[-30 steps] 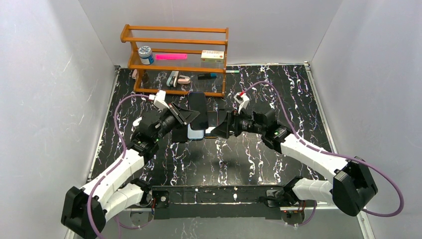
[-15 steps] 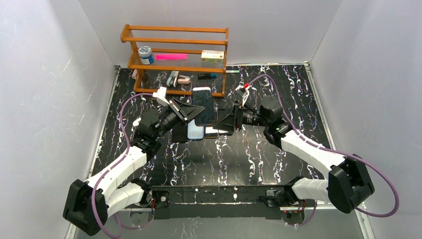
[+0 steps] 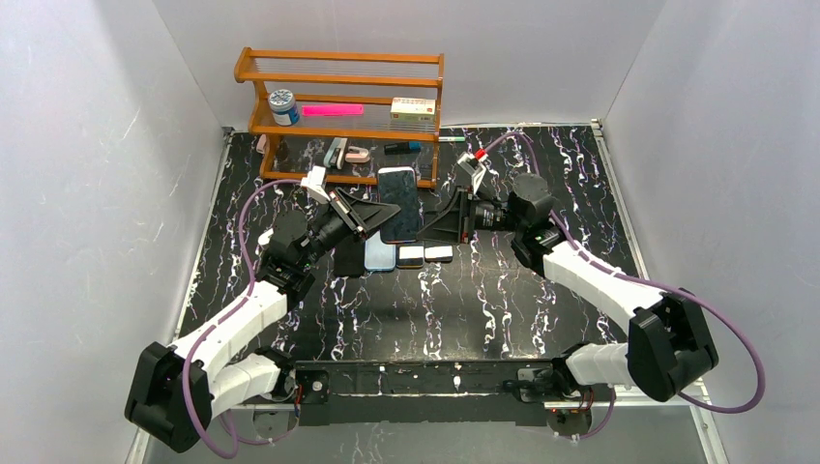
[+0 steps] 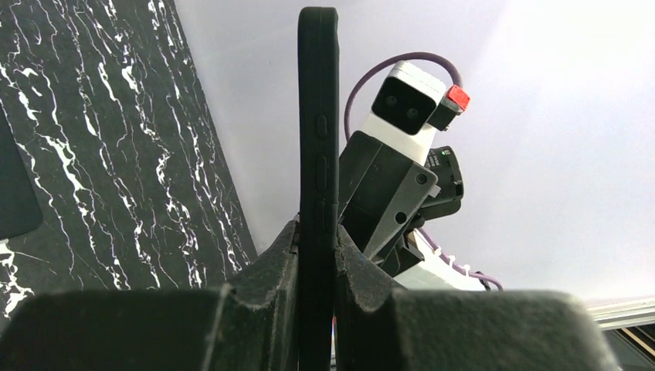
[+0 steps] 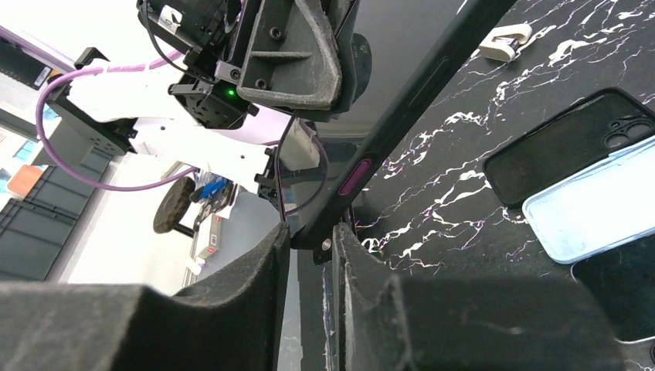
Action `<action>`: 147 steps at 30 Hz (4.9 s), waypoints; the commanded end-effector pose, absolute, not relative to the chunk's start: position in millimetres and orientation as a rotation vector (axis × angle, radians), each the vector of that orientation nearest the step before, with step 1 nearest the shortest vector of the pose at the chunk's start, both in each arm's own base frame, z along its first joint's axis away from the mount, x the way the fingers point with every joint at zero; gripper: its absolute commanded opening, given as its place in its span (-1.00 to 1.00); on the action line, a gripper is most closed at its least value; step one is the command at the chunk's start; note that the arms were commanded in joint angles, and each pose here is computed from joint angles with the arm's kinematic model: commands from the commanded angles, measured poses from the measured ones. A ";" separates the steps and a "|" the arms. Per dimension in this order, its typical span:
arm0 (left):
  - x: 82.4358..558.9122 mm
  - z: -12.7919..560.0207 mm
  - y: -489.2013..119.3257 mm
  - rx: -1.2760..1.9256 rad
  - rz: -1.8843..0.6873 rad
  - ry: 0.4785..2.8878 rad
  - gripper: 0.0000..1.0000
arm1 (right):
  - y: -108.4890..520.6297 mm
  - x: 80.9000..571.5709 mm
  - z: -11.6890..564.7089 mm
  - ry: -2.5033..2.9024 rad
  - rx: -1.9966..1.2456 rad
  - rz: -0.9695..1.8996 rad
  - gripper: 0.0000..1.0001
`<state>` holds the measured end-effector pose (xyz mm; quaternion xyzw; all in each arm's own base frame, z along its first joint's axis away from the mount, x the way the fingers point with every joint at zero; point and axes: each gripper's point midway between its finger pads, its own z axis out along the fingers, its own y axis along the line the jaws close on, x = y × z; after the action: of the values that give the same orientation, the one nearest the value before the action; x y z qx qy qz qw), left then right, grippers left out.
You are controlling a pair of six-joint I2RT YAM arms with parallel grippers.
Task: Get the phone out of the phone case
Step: Remove the phone case from the phone.
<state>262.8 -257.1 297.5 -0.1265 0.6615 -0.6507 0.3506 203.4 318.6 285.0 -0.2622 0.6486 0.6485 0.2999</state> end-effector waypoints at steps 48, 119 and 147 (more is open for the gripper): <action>245.2 373.3 -257.7 -0.143 -1.859 1.424 -1.00 | 297.4 253.6 299.0 1.754 -0.476 1.317 0.21; 259.7 374.5 -276.5 0.175 -1.791 1.577 -1.00 | 318.5 239.0 354.0 1.615 -0.879 1.752 -0.37; 296.9 397.7 -214.9 -0.475 -1.673 1.311 -1.00 | 325.1 216.2 350.6 1.468 -0.440 1.694 0.43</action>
<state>313.6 -229.3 353.4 -0.1922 0.5952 -0.6488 0.4334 210.0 322.5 315.1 -0.1704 0.6325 0.6601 0.3677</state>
